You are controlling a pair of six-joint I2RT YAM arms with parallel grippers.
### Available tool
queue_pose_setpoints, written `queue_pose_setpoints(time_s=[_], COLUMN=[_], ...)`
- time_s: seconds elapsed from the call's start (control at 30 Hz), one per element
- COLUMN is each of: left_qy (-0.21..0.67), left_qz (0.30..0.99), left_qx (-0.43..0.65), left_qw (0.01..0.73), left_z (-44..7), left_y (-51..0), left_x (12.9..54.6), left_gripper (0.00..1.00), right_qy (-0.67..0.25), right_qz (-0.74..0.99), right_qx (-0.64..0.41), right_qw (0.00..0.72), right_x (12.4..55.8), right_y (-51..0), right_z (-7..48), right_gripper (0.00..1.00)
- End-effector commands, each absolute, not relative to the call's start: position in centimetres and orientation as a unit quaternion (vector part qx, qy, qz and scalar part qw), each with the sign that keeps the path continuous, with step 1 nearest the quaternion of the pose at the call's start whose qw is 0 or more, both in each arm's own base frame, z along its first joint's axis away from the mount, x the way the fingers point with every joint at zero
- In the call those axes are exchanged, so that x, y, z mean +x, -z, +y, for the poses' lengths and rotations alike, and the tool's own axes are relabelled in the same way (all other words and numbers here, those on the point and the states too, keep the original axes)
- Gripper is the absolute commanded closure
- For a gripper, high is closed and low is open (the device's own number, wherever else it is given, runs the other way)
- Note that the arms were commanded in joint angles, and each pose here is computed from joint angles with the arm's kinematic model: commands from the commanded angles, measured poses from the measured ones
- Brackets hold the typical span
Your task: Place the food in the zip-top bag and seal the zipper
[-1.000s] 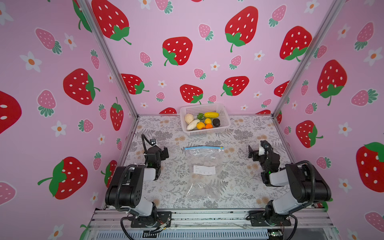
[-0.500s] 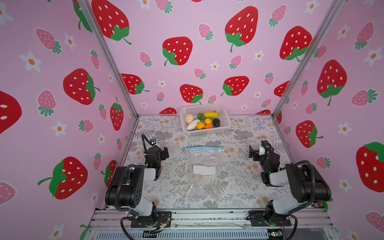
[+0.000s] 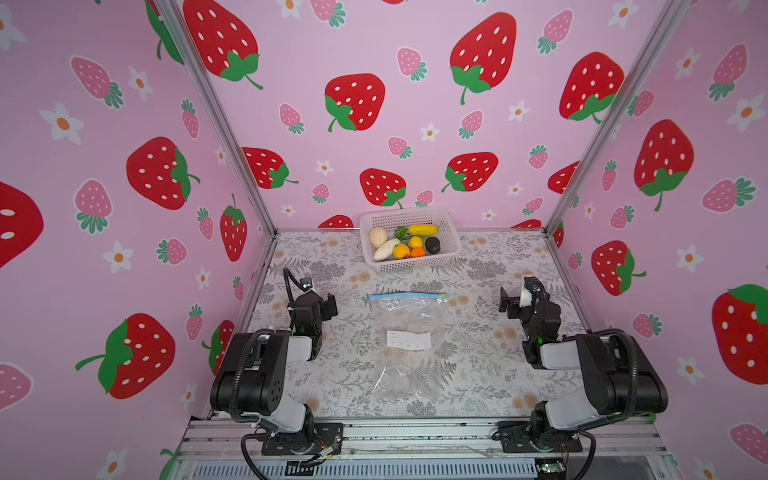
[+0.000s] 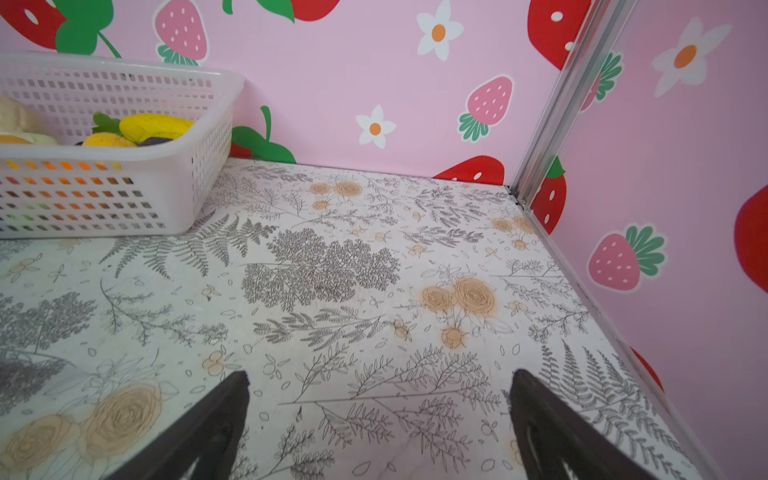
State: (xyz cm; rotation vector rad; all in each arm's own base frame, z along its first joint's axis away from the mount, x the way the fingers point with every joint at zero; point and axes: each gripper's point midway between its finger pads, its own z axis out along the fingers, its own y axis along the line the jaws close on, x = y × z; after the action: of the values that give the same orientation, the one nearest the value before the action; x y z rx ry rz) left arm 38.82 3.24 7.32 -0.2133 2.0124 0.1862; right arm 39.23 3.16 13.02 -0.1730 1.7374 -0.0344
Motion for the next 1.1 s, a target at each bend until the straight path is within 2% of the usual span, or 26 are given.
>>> queue_pose_setpoints(time_s=[0.0, 0.13, 0.27, 0.47, 0.7, 0.9, 1.07], left_qy=[-0.097, -0.109, -0.126, -0.121, 0.020, 0.144, 0.204], left_qz=[0.824, 0.814, 0.825, 0.835, 0.869, 0.887, 0.882], left_qx=[-0.118, -0.106, -0.091, -0.089, -0.110, -0.121, -0.137], left_qw=[0.546, 0.560, 0.544, 0.529, 0.482, 0.422, 0.402], left_z=[4.2, 3.6, 2.8, 1.3, -3.3, -8.1, -10.4], left_y=[-9.5, -10.2, -11.5, -14.3, -18.5, -17.9, -17.6], left_x=[39.4, 38.9, 38.7, 38.7, 39.2, 39.4, 41.0], left_gripper=[0.01, 0.01, 0.01, 0.01, 0.01, 0.01, 0.01], right_qy=[0.026, 0.036, 0.052, -0.007, -0.120, -0.212, -0.278], right_qz=[0.767, 0.763, 0.760, 0.772, 0.802, 0.821, 0.826], right_qx=[-0.067, -0.067, -0.051, -0.010, -0.021, -0.056, -0.050], right_qw=[0.637, 0.642, 0.645, 0.635, 0.584, 0.527, 0.488], right_x=[39.6, 39.4, 39.5, 41.9, 42.6, 41.9, 43.3], right_y=[-13.7, -14.6, -16.0, -18.5, -18.1, -17.3, -16.7], right_z=[3.0, 3.1, 3.1, 4.6, 9.6, 14.7, 17.2], right_gripper=[0.01, 0.01, 0.01, 0.01, 0.01, 0.01, 0.01])
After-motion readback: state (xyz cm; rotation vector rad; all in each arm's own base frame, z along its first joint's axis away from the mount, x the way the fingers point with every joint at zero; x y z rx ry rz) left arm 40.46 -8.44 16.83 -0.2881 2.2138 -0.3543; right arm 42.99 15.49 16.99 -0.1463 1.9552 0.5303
